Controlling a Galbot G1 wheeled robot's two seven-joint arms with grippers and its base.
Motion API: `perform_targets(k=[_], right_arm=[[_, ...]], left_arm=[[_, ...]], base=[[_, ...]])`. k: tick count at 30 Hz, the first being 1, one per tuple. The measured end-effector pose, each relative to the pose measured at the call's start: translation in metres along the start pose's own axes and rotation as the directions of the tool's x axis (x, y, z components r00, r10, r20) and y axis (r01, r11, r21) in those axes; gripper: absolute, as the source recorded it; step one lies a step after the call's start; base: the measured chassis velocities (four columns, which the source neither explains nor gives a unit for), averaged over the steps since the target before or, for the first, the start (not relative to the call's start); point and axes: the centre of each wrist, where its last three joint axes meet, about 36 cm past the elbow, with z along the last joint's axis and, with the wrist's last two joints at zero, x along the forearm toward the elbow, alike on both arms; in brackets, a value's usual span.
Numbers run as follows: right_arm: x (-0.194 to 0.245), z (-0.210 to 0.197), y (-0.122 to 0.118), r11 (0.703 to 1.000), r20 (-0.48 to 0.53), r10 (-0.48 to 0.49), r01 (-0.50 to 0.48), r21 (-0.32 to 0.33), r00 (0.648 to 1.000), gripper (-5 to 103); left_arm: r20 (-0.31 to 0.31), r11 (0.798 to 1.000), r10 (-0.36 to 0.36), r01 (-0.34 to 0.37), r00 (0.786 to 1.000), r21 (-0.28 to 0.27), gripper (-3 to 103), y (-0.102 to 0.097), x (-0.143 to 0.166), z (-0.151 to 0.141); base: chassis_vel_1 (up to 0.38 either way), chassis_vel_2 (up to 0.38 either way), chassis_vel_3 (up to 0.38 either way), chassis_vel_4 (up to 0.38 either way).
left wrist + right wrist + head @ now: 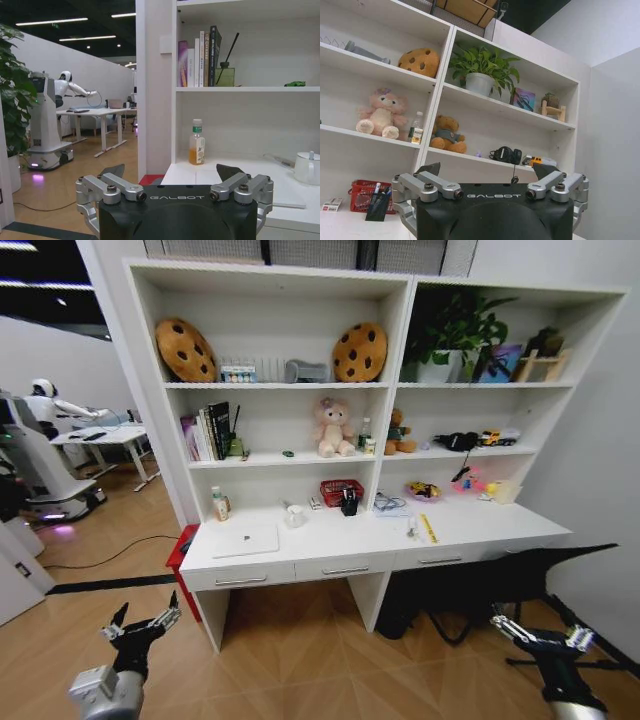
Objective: Organize the objects on the table.
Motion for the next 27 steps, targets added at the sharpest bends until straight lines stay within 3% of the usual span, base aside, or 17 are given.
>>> perform_targets(k=[27], right_arm=[[0.0001, 0.0, 0.0, 1.0, 0.0, 0.0, 0.0, 0.0, 1.0, 100]], left_arm=[[0.0, 1.0, -0.001, 0.001, 1.0, 0.0, 100, 0.0001, 0.0, 0.0]], base=[[0.002, -0.002, -0.006, 0.0]])
